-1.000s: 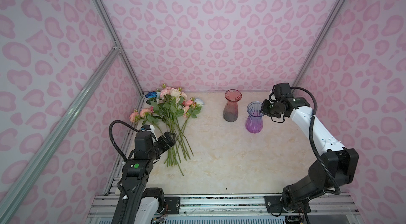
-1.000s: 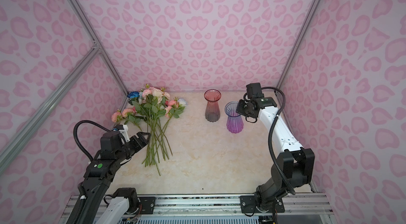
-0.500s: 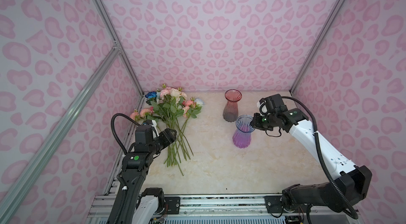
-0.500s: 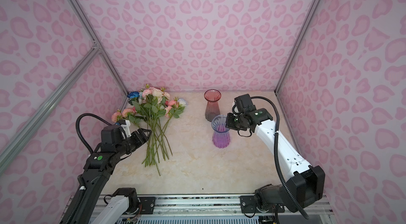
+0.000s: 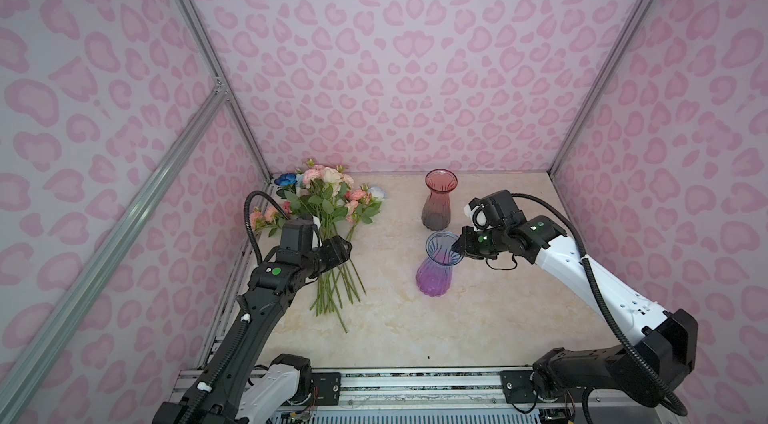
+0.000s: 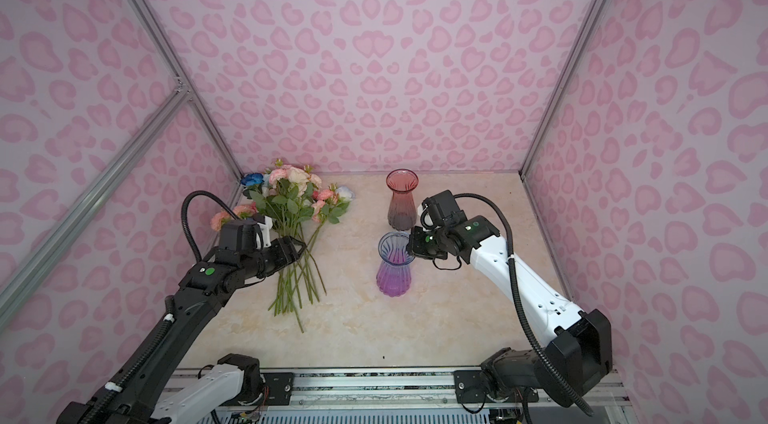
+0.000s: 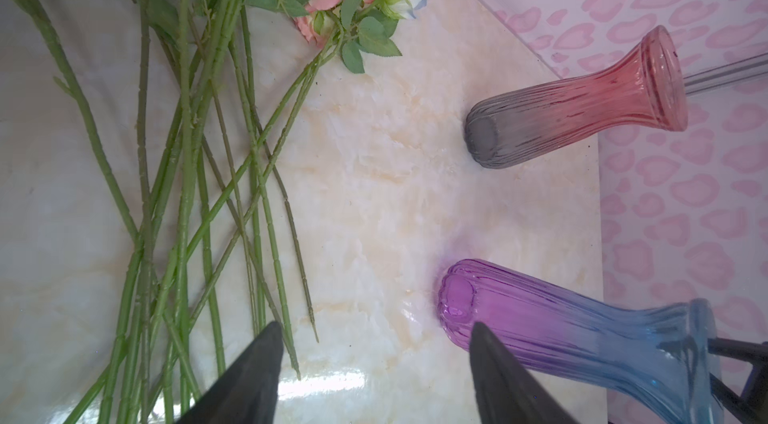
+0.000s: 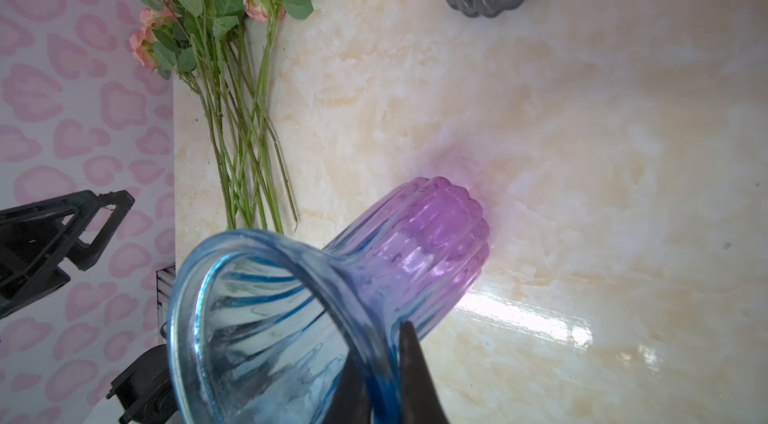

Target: Arrange the flowers into the vase

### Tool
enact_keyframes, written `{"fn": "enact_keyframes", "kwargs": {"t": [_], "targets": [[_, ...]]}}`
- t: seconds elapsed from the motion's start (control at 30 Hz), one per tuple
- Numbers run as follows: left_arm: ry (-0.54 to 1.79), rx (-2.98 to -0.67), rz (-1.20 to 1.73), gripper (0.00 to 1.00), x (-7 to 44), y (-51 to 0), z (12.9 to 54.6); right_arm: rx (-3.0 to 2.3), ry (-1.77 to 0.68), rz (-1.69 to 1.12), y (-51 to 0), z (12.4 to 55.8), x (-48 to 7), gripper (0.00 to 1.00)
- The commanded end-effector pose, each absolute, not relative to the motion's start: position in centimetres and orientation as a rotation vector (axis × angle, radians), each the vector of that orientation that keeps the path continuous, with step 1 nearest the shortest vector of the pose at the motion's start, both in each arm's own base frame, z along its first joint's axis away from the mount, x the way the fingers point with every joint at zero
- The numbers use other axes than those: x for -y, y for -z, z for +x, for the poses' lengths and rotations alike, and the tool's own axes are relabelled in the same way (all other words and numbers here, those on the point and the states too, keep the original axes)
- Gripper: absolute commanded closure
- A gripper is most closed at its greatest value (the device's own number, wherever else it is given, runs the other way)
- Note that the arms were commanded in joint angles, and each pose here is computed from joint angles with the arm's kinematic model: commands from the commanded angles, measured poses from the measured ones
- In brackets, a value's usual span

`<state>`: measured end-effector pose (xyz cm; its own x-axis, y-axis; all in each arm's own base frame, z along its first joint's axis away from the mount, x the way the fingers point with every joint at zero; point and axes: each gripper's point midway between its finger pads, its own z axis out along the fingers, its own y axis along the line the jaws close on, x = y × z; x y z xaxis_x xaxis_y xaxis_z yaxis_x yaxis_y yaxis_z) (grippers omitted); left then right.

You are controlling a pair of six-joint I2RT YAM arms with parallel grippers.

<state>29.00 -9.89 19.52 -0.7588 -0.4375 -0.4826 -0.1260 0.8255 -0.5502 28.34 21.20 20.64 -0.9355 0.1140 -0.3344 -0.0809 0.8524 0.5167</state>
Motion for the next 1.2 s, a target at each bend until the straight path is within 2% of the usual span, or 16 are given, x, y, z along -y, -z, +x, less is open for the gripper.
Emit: {"fn": "enact_keyframes", "kwargs": {"t": [0.0, 0.2, 0.5, 0.73, 0.93, 1.0, 1.1, 1.17], "targets": [[0.610, -2.394, -0.392, 0.28, 9.7, -19.7, 29.4, -2.611, -0.807, -0.020, -22.0, 29.0, -22.2, 0.84], [0.576, -2.411, -0.376, 0.27, 9.5, -19.8, 29.8, -2.584, -0.814, -0.055, -23.2, 29.3, -22.5, 0.74], [0.398, -2.452, -0.391, 0.30, 7.8, -19.1, 31.1, -2.532, -0.626, -0.094, -24.7, 29.5, -20.0, 0.69], [0.260, -2.471, -0.449, 0.43, 6.3, -17.7, 32.8, -2.473, -0.522, -0.091, -25.3, 29.3, -18.0, 0.69], [0.012, -2.496, -0.519, 0.61, 3.5, -16.0, 35.6, -2.368, -0.384, -0.070, -27.0, 29.0, -15.2, 0.69], [0.010, -2.531, -0.562, 0.67, 2.8, -15.0, 36.7, -2.331, -0.392, -0.081, -27.2, 28.9, -15.0, 0.70], [-0.017, -2.553, -0.622, 0.68, 1.2, -13.2, 38.5, -2.273, -0.390, -0.049, -26.6, 28.9, -14.3, 0.69], [-0.054, -2.595, -0.636, 0.73, 0.3, -11.6, 39.4, -2.246, -0.401, -0.003, -25.9, 29.0, -13.6, 0.65]]}}
